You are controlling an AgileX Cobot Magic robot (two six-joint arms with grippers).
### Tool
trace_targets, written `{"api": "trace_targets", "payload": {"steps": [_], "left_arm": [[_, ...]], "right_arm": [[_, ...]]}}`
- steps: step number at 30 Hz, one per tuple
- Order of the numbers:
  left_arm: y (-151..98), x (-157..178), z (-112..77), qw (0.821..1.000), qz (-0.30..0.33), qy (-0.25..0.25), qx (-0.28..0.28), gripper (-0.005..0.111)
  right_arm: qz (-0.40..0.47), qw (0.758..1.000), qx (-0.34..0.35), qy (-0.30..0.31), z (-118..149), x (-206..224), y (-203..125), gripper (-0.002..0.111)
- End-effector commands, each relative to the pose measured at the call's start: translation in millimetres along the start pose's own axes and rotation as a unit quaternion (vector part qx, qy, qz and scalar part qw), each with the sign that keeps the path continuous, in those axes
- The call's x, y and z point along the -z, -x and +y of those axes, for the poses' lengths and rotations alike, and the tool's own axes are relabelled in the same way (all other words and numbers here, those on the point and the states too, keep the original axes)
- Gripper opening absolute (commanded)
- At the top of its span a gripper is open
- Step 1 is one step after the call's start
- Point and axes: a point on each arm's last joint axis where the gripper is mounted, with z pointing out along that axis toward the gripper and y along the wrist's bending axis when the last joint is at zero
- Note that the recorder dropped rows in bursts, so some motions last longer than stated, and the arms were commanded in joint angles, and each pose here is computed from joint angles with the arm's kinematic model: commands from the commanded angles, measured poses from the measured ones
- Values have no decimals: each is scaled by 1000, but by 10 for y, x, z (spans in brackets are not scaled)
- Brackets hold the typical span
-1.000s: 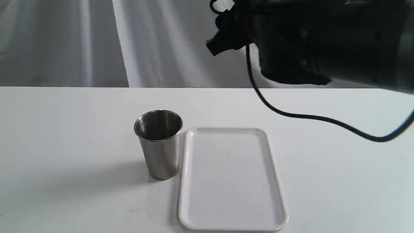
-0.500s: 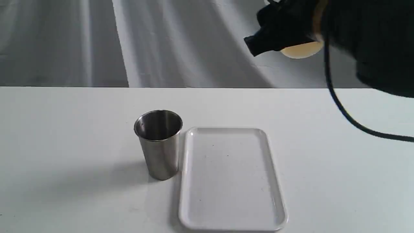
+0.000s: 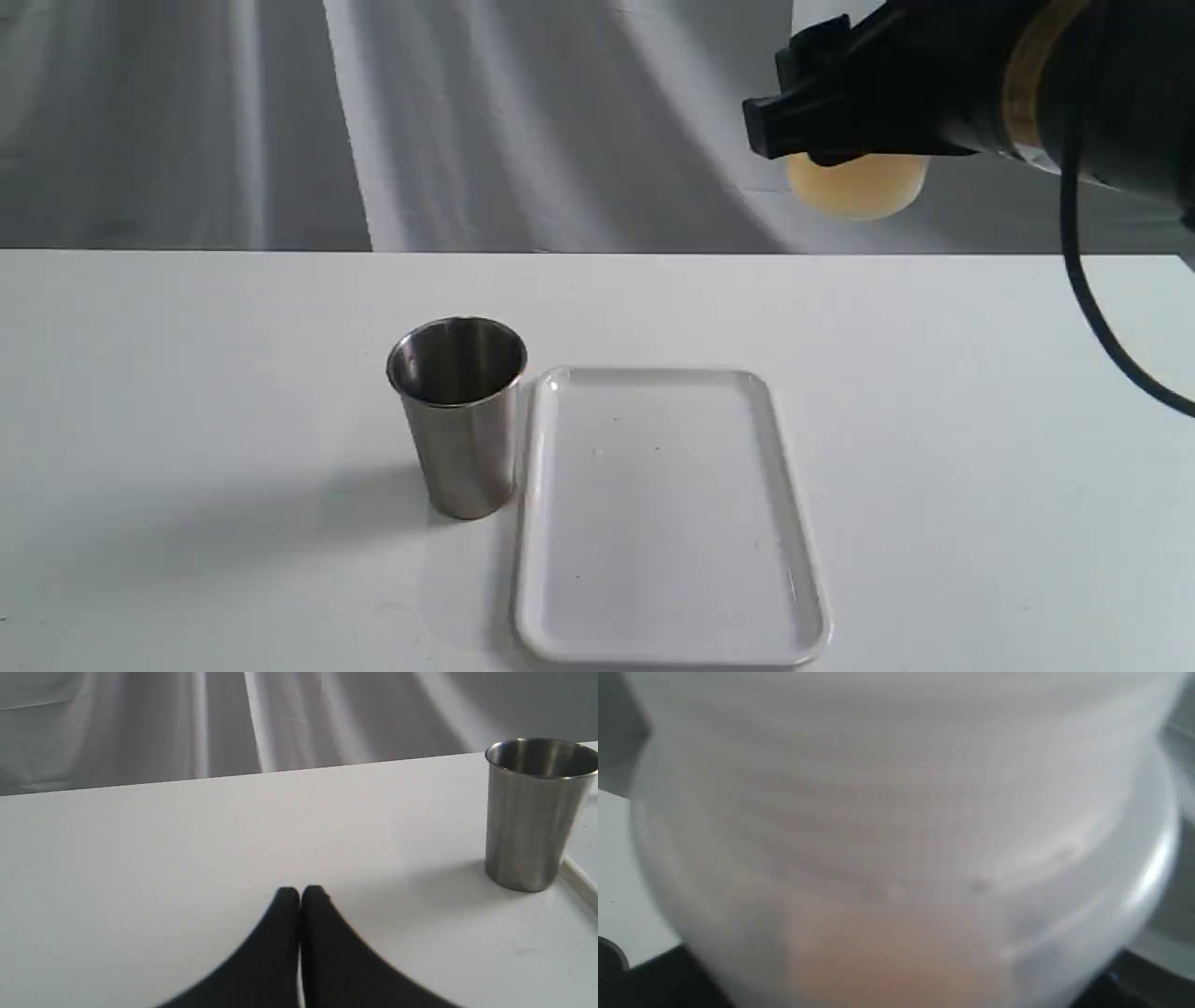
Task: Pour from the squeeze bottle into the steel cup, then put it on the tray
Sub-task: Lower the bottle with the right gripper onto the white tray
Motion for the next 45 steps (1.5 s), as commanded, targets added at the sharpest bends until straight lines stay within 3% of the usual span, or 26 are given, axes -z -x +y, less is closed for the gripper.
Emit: {"api": "trace_targets", "payload": {"steps": [1,3,8,13,25,45], "left_arm": [[-7,-2,0,1000,-3,1,1,0],[-7,-2,0,1000,-3,1,1,0],[-7,-2,0,1000,-3,1,3,0],[-7,-2,0,1000,-3,1,3,0],[-7,-2,0,1000,-3,1,1,0],[-7,-2,0,1000,-3,1,1,0]], "right_arm": [[-7,1000,-2,19,-2,28,24,27],[-24,998,15,57,6,9,46,27],[-65,988,-42,132,-74,-64,92,27],[-63,986,-66,138,-138,-276,-14,27],[22,986,-70,153,133,-934,-664,27],[34,979,-57,191,330,-938,-1357,27]]}}
